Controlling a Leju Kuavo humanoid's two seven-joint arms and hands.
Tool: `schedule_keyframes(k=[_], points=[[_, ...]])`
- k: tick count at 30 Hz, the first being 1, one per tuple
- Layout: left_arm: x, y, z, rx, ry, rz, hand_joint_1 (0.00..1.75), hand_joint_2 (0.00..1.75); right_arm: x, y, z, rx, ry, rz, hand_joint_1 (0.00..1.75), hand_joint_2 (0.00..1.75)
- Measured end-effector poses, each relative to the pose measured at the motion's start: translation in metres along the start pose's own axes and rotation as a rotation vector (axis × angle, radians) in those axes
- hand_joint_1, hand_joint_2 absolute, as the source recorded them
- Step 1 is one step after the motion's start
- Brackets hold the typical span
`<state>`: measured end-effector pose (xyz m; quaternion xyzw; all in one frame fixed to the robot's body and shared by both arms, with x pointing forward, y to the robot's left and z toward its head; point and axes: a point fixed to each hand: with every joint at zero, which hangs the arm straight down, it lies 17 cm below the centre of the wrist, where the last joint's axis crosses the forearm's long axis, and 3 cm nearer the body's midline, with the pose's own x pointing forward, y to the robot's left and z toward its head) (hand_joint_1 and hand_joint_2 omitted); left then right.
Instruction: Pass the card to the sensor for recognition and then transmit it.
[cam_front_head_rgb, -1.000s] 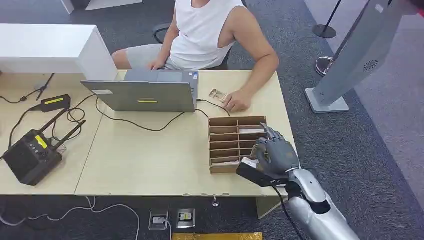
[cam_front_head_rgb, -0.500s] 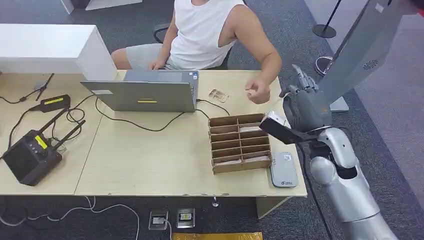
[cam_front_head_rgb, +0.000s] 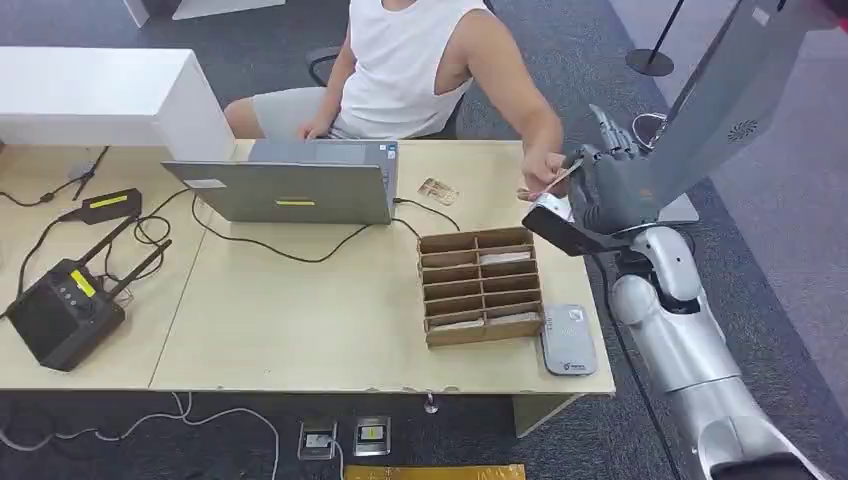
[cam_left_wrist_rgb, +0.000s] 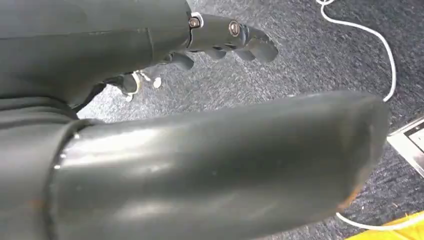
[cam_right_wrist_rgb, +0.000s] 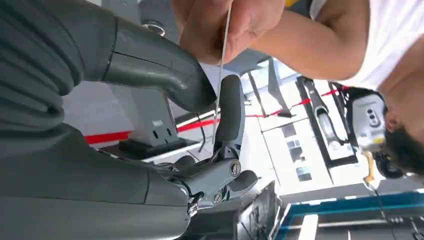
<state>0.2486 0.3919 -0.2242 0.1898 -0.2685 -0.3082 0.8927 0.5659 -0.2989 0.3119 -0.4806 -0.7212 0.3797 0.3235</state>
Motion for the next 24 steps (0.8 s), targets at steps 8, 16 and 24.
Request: schedule_keyframes(k=[8,16,24], points=[[0.002,0.000,-0.001,-0.010,-0.001,-0.006,0.00,0.00,-0.025,0.055,0.017,0.095,0.079,-0.027,0.00,1.75],[-0.001,0.000,0.000,-0.007,0.006,-0.006,0.00,0.00,-0.043,0.074,0.034,0.093,0.145,-0.037,0.00,1.75],[-0.007,-0.004,0.002,-0.008,0.015,-0.008,0.00,0.00,-0.075,0.012,0.015,-0.108,0.183,-0.011,0.00,1.75]])
